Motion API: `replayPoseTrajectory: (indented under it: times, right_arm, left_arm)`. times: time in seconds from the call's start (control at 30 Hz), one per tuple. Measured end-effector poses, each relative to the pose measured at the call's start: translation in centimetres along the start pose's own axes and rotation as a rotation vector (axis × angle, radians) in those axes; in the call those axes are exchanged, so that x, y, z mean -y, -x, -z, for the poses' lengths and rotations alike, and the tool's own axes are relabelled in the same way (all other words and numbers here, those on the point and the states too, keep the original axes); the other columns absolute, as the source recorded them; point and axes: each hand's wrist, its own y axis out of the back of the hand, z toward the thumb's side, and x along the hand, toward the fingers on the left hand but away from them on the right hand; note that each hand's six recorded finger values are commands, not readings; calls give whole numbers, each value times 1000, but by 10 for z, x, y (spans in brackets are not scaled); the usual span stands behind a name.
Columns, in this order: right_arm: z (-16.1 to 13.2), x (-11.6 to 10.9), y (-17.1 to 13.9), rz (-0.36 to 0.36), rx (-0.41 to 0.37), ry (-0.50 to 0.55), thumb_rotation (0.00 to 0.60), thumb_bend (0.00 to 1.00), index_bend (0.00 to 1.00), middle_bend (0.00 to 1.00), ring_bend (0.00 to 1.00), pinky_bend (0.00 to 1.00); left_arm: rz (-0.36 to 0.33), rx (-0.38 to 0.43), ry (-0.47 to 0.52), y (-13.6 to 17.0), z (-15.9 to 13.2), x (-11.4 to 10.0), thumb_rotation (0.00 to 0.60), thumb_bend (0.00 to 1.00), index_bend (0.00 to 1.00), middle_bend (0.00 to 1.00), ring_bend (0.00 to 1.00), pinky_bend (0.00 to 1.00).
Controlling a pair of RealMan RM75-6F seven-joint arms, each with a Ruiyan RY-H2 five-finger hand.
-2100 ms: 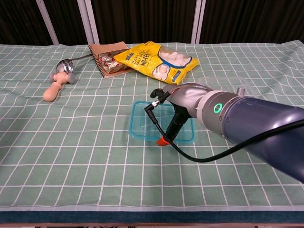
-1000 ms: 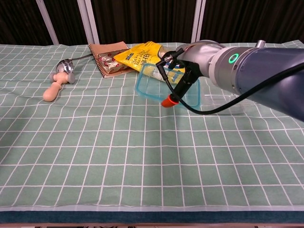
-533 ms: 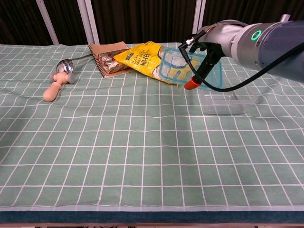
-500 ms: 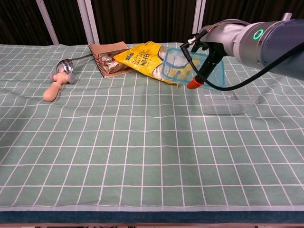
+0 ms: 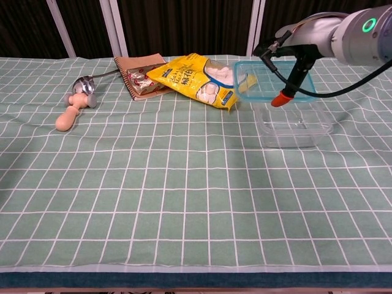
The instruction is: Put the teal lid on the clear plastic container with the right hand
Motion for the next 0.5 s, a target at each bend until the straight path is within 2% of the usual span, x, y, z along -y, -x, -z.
replayPoseTrajectory:
  times: [0.2, 0.5]
  right_arm:
    - [28, -18, 7, -8, -22, -47, 600, 331, 13, 373, 63, 0]
    - [50, -24, 10, -42, -58, -53, 600, 333, 14, 373, 63, 0]
  left_arm:
    - [-9, -15, -12, 0, 2, 0, 600, 345, 125, 0, 0, 0]
    - [-22, -29, -19, -1, 3, -1, 600, 345, 125, 0, 0, 0]
